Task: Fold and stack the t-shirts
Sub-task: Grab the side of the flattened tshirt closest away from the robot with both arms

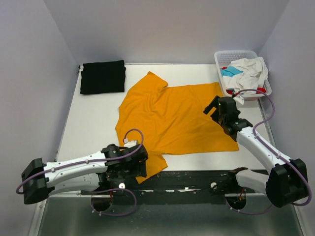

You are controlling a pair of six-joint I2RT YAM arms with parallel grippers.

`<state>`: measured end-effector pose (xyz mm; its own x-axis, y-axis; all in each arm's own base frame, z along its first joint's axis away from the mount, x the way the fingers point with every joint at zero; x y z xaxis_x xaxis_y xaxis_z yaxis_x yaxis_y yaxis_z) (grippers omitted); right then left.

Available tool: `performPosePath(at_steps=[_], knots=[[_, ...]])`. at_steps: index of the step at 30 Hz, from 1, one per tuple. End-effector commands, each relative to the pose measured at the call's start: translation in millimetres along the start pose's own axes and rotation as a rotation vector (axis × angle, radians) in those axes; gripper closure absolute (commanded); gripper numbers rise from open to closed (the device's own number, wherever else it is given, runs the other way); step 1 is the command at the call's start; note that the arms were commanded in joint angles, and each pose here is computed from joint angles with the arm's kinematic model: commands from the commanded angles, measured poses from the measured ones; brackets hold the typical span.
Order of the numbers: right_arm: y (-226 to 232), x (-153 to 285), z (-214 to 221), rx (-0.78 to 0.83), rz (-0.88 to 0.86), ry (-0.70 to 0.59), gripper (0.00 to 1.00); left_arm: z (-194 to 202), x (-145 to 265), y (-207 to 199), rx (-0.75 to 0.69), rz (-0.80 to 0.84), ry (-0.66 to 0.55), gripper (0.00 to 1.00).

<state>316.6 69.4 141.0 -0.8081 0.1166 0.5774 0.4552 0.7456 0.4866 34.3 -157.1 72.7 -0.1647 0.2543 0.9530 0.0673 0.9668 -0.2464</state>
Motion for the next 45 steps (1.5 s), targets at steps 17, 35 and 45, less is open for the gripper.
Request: performPosePath(at_steps=[17,35,45], knots=[[-41,12,-2,-0.006,0.156,-0.058,0.0,26,-43,1,-0.099,-0.132,0.181,0.53],[-136,75,16,-0.25,0.455,-0.14,0.01,-54,-7,-21,-0.123,-0.099,-0.256,1.0],[-163,54,53,-0.486,0.496,-0.165,0.12,-54,-9,-50,-0.263,0.086,-0.261,1.0]])
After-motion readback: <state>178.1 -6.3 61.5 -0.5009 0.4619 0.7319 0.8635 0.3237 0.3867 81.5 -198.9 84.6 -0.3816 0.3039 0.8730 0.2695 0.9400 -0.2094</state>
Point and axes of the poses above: each gripper's point midway between its finger pads, its own x axis back along the fingers, its own y axis along the line the jaws close on, z = x × y, the point moved 2 cm from there along x, back along the fingers, and after that the axes turned 8 degrees about -x, right-handed, at the moved point
